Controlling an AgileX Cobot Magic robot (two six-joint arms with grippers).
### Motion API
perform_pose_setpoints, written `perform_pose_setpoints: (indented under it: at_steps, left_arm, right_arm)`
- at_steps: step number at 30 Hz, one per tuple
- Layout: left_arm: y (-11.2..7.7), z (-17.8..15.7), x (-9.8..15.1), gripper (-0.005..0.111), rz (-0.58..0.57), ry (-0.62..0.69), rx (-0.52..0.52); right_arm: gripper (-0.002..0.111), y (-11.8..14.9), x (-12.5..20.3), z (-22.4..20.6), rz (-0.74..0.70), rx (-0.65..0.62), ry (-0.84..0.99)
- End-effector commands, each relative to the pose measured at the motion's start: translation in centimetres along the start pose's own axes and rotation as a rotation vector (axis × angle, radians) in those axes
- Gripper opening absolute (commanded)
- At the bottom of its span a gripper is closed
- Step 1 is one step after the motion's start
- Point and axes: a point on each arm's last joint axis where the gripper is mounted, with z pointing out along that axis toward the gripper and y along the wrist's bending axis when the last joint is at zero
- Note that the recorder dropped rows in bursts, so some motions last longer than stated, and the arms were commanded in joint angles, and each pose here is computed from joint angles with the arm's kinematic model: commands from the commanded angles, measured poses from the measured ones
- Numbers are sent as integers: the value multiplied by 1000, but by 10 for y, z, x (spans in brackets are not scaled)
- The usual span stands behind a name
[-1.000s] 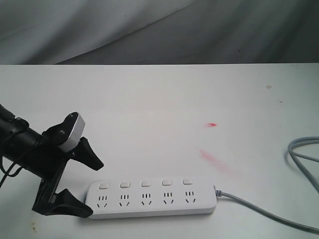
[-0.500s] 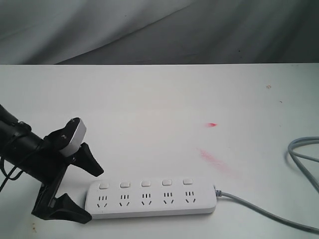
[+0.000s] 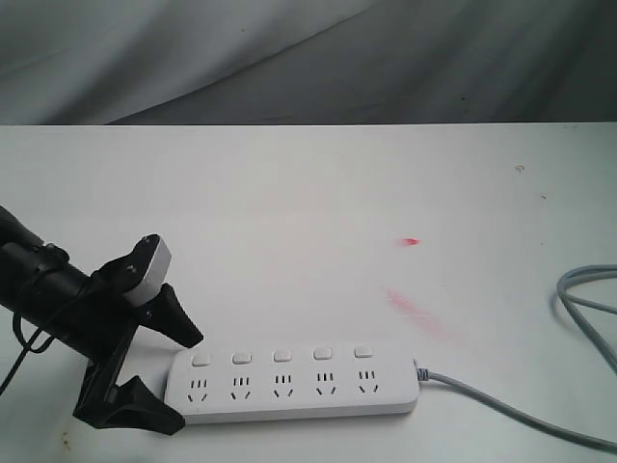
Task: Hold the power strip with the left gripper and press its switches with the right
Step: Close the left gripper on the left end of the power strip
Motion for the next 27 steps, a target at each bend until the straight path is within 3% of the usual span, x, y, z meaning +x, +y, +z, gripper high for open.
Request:
perform_pose_setpoints:
  at_steps: [1,10,12,18,27]
  left_arm:
    - [1,4,1,105,-11,-9,7]
    - [2,5,1,103,-12,-5,3]
    - [2,5,1,98,-12,-5,3]
    - [2,5,1,67,-12,-5,3]
    - [2,5,1,64,-12,-5,3]
  right_arm:
    - [3,-1,1,0,4,10,-3]
    - [3,-1,1,0,4,10,-3]
    - [3,-1,1,0,4,10,-3]
    - [3,-1,1,0,4,10,-3]
    - [3,-1,1,0,4,10,-3]
